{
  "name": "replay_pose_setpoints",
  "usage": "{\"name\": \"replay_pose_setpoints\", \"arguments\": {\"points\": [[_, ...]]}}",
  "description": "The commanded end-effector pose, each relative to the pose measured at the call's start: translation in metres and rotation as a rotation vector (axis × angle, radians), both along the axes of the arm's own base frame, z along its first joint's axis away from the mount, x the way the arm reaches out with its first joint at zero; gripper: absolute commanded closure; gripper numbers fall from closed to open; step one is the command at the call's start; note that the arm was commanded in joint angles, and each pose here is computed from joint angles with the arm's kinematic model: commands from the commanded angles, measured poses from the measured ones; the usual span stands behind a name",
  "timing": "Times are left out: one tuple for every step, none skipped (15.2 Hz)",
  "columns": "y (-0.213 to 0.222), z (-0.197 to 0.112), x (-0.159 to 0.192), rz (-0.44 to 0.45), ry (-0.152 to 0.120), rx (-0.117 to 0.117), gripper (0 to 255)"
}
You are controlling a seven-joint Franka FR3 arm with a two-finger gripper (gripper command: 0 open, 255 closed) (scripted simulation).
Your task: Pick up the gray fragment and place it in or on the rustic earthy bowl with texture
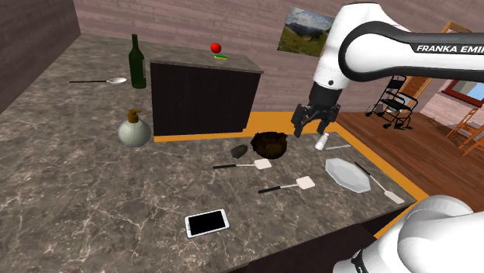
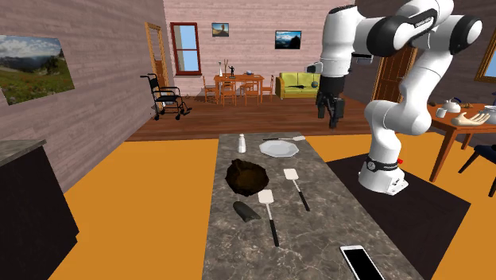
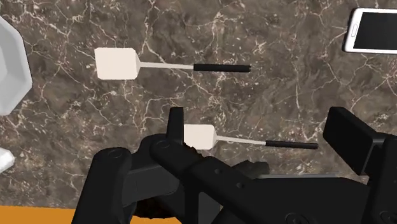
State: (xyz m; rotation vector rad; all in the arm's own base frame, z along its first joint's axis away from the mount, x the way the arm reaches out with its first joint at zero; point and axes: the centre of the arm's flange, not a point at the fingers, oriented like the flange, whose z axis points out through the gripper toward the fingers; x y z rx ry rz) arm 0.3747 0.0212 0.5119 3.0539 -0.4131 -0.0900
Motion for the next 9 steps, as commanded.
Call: {"name": "replay_pose_setpoints", "arguments": {"points": [[0.003, -0.019, 0.017, -0.068, -0.006, 0.006, 0], [0.005, -0.028, 0.026, -0.099, -0.008, 0.008, 0], [0.006, -0.038, 0.036, -0.131, -0.009, 0.011, 0], [0.008, -0.047, 0.045, -0.162, -0.011, 0.013, 0], [0.009, -0.056, 0.054, -0.194, -0.013, 0.016, 0], [0.010, -0.065, 0.063, -0.225, -0.015, 0.019, 0], [0.011, -0.074, 0.073, -0.257, -0.016, 0.021, 0], [0.011, -0.083, 0.082, -0.289, -0.018, 0.024, 0], [0.011, -0.092, 0.091, -0.320, -0.020, 0.026, 0]]}}
